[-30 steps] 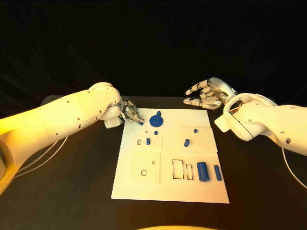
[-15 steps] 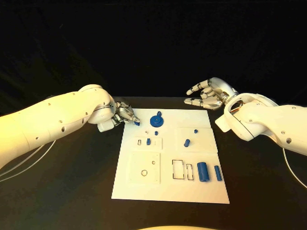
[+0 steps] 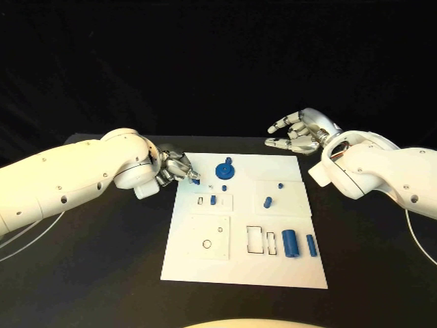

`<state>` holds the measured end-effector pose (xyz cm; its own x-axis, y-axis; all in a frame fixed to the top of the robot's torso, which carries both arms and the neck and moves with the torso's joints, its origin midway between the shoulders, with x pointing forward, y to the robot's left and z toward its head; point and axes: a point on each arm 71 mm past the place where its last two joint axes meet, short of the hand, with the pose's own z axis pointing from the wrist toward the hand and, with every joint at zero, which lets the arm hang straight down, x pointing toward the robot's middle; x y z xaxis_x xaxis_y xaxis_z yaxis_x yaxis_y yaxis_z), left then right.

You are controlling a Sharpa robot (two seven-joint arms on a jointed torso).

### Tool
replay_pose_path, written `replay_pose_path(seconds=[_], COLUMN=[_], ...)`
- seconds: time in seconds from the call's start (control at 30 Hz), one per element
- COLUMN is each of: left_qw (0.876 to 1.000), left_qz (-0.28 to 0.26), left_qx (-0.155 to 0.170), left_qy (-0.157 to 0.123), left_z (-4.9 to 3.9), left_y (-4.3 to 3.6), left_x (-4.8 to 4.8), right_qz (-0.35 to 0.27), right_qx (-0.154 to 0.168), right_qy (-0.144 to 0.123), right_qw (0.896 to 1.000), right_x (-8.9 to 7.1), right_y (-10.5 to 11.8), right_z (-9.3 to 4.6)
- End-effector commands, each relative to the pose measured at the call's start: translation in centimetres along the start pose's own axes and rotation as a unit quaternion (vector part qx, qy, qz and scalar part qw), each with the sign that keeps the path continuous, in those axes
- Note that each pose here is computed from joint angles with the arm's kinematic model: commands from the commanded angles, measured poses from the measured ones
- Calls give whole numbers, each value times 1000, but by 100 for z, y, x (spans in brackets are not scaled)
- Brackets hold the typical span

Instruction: Assemble the parts on the task board

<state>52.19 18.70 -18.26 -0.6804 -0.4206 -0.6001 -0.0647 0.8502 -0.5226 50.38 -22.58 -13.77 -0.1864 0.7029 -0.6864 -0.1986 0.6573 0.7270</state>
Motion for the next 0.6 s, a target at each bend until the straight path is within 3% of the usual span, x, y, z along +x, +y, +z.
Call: replay_pose_path(seconds=[0.03,0.37,0.6], left_qw=[999,998,997], left_qz=[17,57,74], left_qx=[3,2,0], left_qy=[-39,-37,-34], left_z=[-31,-27,-7], left_y=[-14,7,14], left_x=[36,318,401], right_qz=[-3,-3,-3], right_qx=[-5,-5,-5], right_qy=[7,8,9], right_qw=[1000,1000,1000], right_x=[12,21,27], right_y=[6,1,-3], right_z=[-5,-9,-11])
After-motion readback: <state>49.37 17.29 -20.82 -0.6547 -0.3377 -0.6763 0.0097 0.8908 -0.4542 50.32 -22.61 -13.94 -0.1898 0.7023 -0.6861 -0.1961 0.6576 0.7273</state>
